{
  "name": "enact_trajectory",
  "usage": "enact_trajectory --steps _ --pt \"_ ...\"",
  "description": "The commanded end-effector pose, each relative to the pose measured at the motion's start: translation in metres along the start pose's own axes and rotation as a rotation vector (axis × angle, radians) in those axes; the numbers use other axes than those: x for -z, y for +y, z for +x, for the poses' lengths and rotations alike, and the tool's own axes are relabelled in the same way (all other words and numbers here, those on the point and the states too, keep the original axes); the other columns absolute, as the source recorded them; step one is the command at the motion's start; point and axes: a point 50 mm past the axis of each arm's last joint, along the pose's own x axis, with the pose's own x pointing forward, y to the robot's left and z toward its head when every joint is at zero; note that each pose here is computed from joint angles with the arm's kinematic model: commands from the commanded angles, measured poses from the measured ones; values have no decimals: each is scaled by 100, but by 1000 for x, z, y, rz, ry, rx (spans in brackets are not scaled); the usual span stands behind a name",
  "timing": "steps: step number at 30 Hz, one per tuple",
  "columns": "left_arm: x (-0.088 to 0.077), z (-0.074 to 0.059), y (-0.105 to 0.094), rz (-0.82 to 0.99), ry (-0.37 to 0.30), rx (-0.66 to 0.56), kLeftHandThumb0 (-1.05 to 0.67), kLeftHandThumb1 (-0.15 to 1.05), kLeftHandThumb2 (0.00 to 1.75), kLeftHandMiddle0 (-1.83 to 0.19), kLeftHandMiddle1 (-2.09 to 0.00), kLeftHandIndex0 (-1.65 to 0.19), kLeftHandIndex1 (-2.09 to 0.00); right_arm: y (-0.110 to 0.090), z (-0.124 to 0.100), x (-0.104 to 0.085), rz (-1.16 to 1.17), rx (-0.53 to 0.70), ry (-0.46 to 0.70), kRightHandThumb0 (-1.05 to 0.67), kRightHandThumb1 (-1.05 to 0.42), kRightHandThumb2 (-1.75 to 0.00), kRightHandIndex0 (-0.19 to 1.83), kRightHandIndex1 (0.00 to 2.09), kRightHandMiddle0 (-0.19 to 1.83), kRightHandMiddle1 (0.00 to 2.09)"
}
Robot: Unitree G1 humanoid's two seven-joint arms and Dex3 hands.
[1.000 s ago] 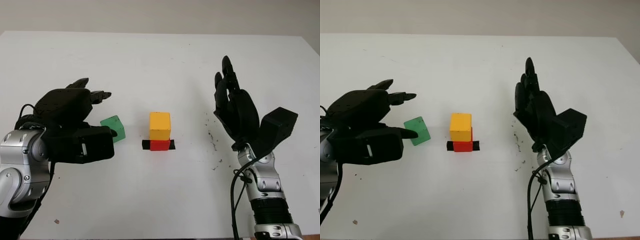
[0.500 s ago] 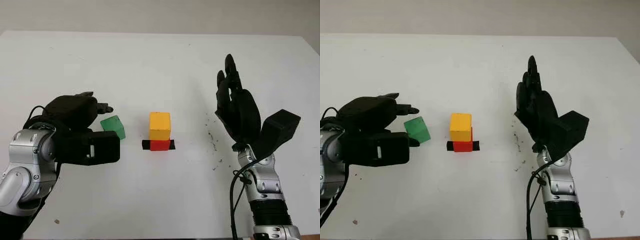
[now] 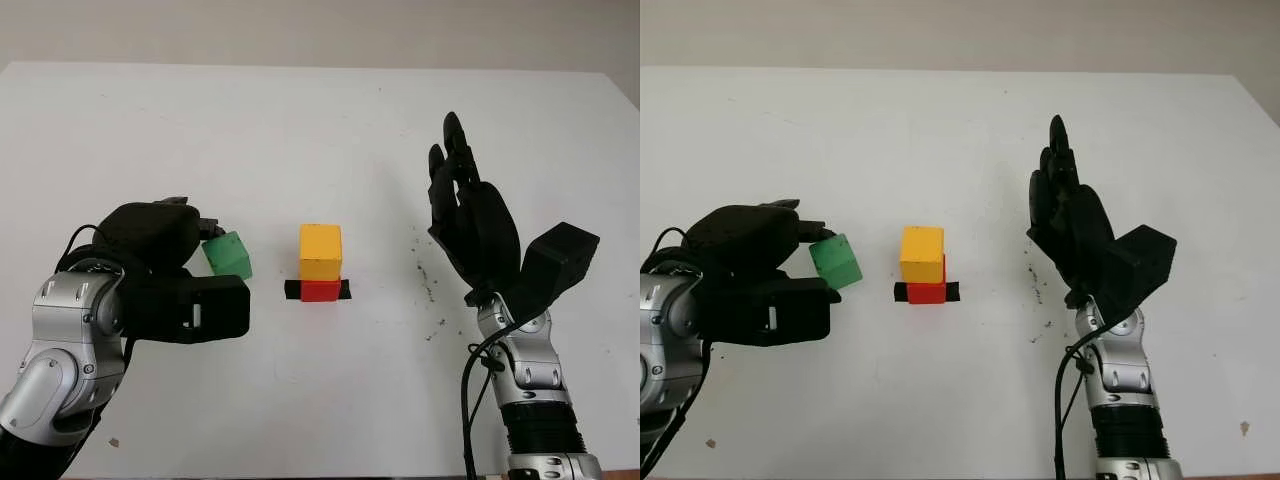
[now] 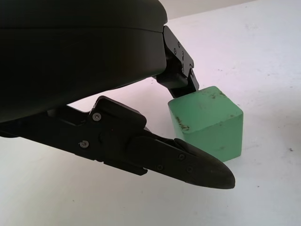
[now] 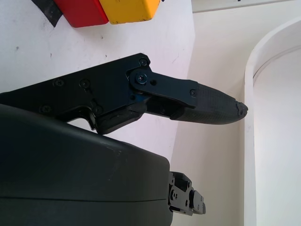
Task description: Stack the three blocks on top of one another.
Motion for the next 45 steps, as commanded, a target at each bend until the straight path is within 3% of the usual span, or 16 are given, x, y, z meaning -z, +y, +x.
enact_trajectory --steps 1,11,14,20,31,36,40,45 --pt "1 0 -1 -13 -2 -17 -77 104 5 -18 -6 -16 -99 -3 -1 -4 -8 9 -17 -79 -105 -66 -19 0 -19 0" --pt "1 2 -3 -46 -16 -28 -77 104 6 -19 -6 -12 -110 -3 -1 -4 -8 19 -7 -76 -105 -60 -19 0 -19 0" --pt "1 3 -4 -50 -22 -43 -69 103 5 -22 -6 -15 -116 -3 -1 -4 -22 16 4 -77 -105 -60 -19 0 -19 0" --pt "2 3 -7 -43 -38 -107 -33 105 12 -32 -8 -20 -132 -3 -2 -4 -17 20 4 -74 -105 -62 -19 0 -19 0" --pt "3 4 -2 -8 -52 -131 -31 103 6 -37 -7 -25 -133 -3 -1 -3 -22 21 11 -76 -105 -59 -19 0 -19 0" --pt "3 -2 18 17 -126 -148 -31 104 6 -40 -7 -25 -133 -1 -2 -2 -17 14 13 -74 -105 -60 -19 0 -19 0" --pt "5 -7 43 -30 -217 -146 -30 101 5 -45 -7 -36 -118 0 -1 -1 -13 10 20 -73 -105 -58 -19 0 -19 0" --pt "4 5 95 -11 -313 6 -37 102 5 -46 -6 -36 -125 3 0 -1 -9 9 18 -70 -105 -56 -19 0 -19 0"
